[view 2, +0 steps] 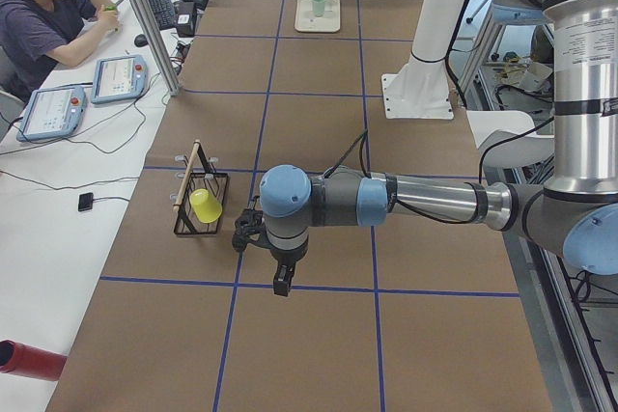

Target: Left arm grabs green cup and hands to right arm on tray

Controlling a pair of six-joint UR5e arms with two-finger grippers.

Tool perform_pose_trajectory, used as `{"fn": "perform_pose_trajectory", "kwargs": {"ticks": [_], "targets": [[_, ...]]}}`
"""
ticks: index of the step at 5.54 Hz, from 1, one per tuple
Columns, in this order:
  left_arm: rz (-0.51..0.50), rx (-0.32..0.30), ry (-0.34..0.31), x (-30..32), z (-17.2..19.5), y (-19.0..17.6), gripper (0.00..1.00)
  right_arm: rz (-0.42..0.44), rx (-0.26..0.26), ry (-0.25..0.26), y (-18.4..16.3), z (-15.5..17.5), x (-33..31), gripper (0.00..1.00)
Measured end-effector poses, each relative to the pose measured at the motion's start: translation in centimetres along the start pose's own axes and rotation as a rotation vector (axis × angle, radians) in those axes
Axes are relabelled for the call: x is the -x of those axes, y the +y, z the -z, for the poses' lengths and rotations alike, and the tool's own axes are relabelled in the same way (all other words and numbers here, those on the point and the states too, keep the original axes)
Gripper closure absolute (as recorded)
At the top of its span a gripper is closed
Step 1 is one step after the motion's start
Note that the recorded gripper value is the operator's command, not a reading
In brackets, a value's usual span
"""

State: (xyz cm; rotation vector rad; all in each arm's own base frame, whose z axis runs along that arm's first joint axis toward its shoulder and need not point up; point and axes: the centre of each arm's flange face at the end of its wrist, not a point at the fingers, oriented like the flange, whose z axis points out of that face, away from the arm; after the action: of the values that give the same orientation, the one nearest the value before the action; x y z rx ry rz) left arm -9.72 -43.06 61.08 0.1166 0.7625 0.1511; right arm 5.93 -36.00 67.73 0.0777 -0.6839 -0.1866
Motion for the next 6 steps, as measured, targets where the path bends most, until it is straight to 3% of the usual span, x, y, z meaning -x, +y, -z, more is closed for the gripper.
{"fn": "perform_pose_trajectory", "kwargs": {"ticks": [2, 4, 6], "targets": [[-0.022, -0.026, -0.008, -1.2, 1.3, 0.1, 0.00, -0.027, -0.022, -0.001, -1.8, 1.6, 0.3, 0.00], [-0.024, -0.025, -0.014, -1.2, 1.4, 0.2, 0.00, -0.064, -0.014, -0.010, -2.9, 5.8, 1.8, 0.00], [-0.023, -0.024, -0.016, -1.1, 1.4, 0.3, 0.00, -0.072, -0.012, -0.013, -2.9, 6.8, 2.3, 0.00]]}}
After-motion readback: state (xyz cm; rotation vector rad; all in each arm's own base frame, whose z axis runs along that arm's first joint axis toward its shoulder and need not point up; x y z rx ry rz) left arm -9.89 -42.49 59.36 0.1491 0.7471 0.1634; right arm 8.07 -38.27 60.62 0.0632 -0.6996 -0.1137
